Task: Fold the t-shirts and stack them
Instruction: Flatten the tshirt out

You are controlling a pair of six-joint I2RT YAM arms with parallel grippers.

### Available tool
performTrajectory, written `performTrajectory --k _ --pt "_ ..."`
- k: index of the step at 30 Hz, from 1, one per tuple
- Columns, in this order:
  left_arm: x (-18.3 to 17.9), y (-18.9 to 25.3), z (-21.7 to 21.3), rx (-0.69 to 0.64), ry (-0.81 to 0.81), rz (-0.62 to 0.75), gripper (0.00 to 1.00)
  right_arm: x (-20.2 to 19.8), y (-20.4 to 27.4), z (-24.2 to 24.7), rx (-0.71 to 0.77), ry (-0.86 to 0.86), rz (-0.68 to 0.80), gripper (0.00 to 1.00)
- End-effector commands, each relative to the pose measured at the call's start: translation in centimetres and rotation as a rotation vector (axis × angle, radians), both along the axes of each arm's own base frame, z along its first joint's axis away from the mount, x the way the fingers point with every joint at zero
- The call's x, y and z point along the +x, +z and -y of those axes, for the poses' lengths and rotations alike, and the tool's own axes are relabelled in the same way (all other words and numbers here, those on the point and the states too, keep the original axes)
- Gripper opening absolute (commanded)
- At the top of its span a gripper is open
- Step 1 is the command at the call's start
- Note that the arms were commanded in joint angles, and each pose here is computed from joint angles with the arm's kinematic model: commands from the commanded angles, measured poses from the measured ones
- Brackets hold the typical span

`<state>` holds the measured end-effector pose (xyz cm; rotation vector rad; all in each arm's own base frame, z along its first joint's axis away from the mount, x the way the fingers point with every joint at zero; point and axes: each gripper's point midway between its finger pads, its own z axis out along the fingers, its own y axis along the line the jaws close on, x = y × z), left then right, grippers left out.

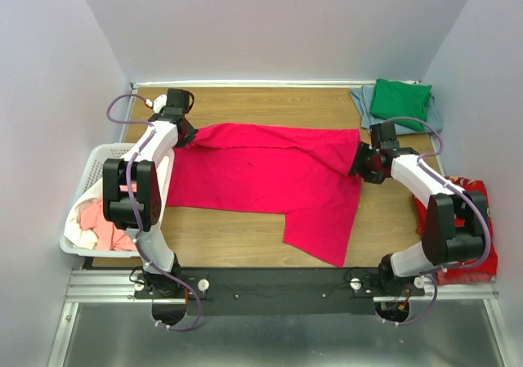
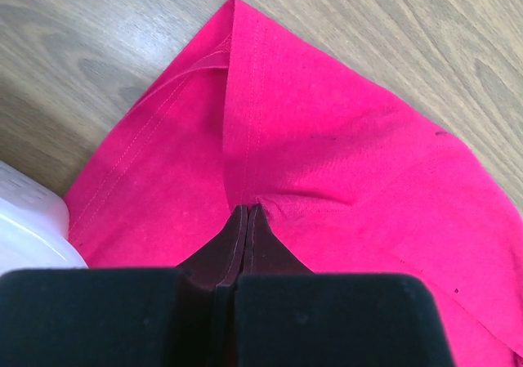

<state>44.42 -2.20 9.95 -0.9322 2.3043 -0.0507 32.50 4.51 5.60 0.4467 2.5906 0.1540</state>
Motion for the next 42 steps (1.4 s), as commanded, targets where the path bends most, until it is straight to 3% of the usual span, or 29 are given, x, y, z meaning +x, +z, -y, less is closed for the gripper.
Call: performTrajectory --k 1,11,14,30,33,37,42 --pt "0.5 2.1 -0.5 0.033 0.018 0.043 0.00 1.1 1.4 1.1 -0.034 -0.073 0.031 0.63" --pt "2.4 3.5 -0.6 0.070 0.009 0.095 0.00 6.8 3.0 -0.7 0.043 -0.055 0.095 0.53" --pt "3.6 4.1 -0.9 0.090 0.020 0.112 0.00 7.6 1.6 -1.8 0.080 -0.023 0.061 0.50" --pt "4.5 5.2 -1.2 0.109 0.052 0.121 0.00 7.9 -3.9 -4.4 0.184 0.032 -0.065 0.43" --pt "4.5 5.2 -1.2 0.114 0.054 0.120 0.00 6.6 -5.1 -2.7 0.099 -0.033 -0.140 0.42" --pt "4.3 4.9 -1.2 0.131 0.044 0.107 0.00 4.2 -6.4 1.3 -0.120 -0.132 -0.287 0.35" --pt "3.6 3.7 -1.2 0.170 0.025 0.064 0.00 4.0 -5.9 4.5 -0.301 -0.168 -0.326 0.33"
